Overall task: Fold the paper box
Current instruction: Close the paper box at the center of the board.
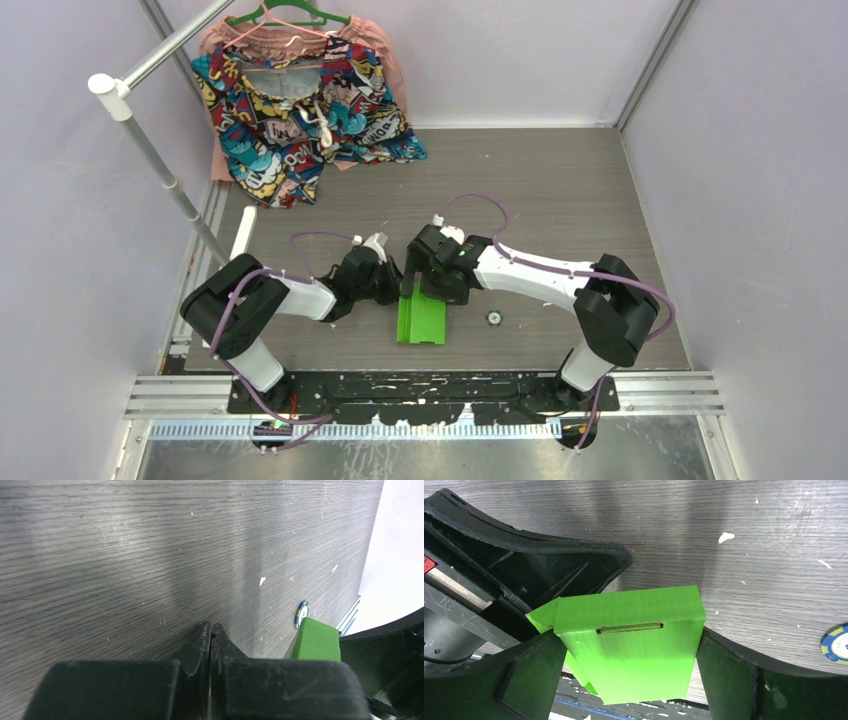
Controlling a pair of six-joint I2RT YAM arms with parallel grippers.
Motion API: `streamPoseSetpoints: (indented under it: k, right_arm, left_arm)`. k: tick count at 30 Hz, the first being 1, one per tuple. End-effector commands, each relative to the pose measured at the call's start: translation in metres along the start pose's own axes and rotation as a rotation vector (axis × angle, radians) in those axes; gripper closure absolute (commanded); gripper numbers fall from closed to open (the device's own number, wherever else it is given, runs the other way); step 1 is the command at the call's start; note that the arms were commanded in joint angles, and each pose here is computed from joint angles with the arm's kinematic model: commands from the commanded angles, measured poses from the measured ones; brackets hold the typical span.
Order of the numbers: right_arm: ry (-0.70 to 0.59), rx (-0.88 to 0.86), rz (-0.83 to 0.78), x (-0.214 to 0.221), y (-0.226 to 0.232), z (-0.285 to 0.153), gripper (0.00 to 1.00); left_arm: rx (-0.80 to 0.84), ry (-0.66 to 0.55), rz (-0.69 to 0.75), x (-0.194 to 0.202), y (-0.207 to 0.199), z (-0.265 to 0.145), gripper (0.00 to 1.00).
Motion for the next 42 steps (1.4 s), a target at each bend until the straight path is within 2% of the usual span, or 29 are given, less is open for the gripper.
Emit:
streamPoseSetpoints:
  k: [1, 10, 12, 14, 16, 18, 21, 23, 26, 33, 38, 42]
  right_arm:
    - [-0.054, -0.328, 0.049, -0.022, 0.06, -0.02, 0.0]
    - [-0.089, -0.257, -0.03, -0.009, 0.038, -0.016, 0.0]
    - [-0.047, -0.195, -0.024, -0.005, 0.023, -0.004, 0.0]
    - [-0.028, -0.239, -0.038, 0.001, 0.028, -0.007, 0.0]
    - [-0.011, -0.198, -0.046, 0.005, 0.021, -0.005, 0.0]
    - [-0.02, -0.306, -0.074, 0.005, 0.037, -0.022, 0.0]
    - [-0.038, -0.232, -0.06, -0.004, 0.023, -0.026, 0.0]
    - [-0.065, -0.329, -0.039, -0.009, 0.03, -0.037, 0.0]
    - [-0.085, -0.273, -0.023, -0.013, 0.019, -0.04, 0.0]
    - [-0.08, -0.373, 0.072, -0.018, 0.019, -0.045, 0.0]
    - [-0.005, -0.173, 0.068, -0.012, -0.004, -0.024, 0.0]
    - [-0.062, -0.321, 0.075, -0.017, 0.011, -0.033, 0.0]
  left_arm:
    - [-0.341, 0.189, -0.001, 0.053, 0.082, -0.016, 1.0]
    - [-0.351, 0.199, -0.002, 0.056, 0.087, -0.014, 1.0]
    - [-0.348, 0.202, -0.008, 0.056, 0.087, -0.012, 1.0]
    - [-0.354, 0.208, -0.006, 0.058, 0.088, -0.011, 1.0]
    - [-0.365, 0.213, -0.009, 0.06, 0.092, -0.011, 1.0]
    - [-0.373, 0.216, -0.011, 0.061, 0.095, -0.011, 1.0]
    - [-0.387, 0.211, -0.02, 0.061, 0.1, -0.013, 1.0]
    - [-0.402, 0.205, -0.016, 0.059, 0.101, -0.013, 0.98]
    - [-0.441, 0.203, -0.014, 0.055, 0.107, -0.016, 0.93]
    - [-0.478, 0.203, -0.019, 0.051, 0.116, -0.023, 0.91]
    - [-0.478, 0.206, -0.018, 0.049, 0.115, -0.021, 0.92]
    - [-0.499, 0.207, -0.007, 0.048, 0.117, -0.022, 0.92]
Point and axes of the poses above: each gripper's point midway between its finger pads, its own z axis out along the fingers, its own y axis along the line the jaws close on, x = y × z, the point moved 4 cm from there along -z, back along the fingers, and after that the axes turned 6 degrees about -z, right-handed, at the moved point
